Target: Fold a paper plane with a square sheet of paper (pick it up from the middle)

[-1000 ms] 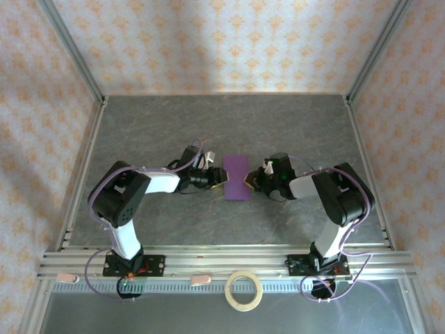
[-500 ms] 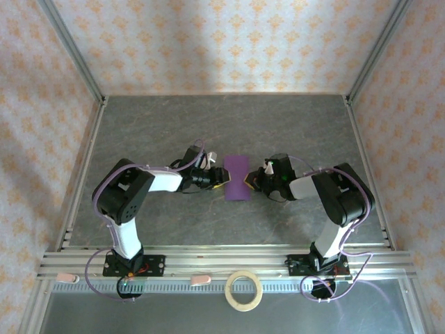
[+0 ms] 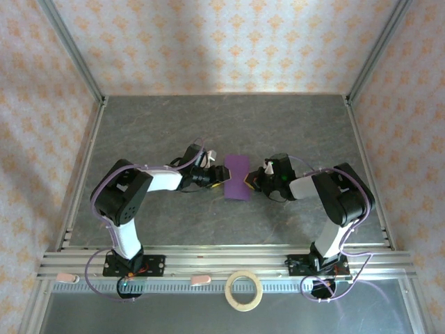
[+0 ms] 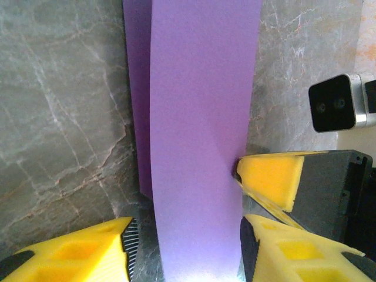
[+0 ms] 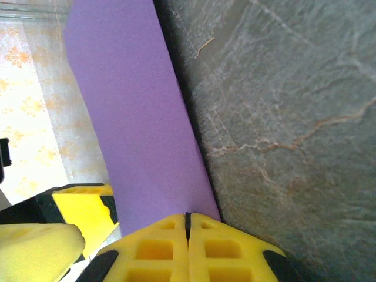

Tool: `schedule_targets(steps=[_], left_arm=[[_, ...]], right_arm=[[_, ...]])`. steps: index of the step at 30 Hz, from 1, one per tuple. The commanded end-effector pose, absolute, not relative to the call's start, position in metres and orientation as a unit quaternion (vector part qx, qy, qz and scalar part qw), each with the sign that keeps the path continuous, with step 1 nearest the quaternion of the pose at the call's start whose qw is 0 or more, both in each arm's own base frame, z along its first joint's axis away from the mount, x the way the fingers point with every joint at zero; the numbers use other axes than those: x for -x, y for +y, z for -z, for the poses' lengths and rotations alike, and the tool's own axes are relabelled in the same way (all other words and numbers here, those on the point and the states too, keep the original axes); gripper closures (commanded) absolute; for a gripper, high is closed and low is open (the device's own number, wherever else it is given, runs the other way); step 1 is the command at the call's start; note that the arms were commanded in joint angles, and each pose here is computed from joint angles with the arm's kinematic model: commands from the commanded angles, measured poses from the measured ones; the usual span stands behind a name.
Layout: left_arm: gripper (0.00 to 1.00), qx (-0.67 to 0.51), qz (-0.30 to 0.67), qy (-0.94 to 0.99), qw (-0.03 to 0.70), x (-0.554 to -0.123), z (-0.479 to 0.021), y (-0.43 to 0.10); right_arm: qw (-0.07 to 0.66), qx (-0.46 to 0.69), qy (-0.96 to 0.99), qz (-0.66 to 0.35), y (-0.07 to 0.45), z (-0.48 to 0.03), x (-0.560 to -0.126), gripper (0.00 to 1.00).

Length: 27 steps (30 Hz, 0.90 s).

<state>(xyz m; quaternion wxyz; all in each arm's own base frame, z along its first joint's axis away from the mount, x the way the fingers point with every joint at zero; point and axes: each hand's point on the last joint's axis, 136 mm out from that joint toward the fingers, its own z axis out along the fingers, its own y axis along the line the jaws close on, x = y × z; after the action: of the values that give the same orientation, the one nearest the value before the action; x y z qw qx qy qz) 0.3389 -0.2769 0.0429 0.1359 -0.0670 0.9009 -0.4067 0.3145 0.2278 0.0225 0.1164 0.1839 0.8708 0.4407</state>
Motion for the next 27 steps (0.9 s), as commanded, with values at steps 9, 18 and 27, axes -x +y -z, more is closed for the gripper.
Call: schedule_targets(steps=[9, 18, 27], left_arm=[[0.5, 0.047, 0.412, 0.901, 0.129, -0.341, -0.044, -0.286], [0.51, 0.052, 0.402, 0.907, 0.116, -0.336, -0.033, -0.284], [0.49, 0.054, 0.385, 0.912, 0.13, -0.337, -0.035, -0.277]], right_arm=[[0.083, -0.213, 0.888, -0.399, 0.214, 0.004, -0.296, 0.94], [0.083, -0.213, 0.888, -0.398, 0.214, 0.003, -0.295, 0.94], [0.085, -0.213, 0.888, -0.399, 0.214, 0.001, -0.297, 0.94]])
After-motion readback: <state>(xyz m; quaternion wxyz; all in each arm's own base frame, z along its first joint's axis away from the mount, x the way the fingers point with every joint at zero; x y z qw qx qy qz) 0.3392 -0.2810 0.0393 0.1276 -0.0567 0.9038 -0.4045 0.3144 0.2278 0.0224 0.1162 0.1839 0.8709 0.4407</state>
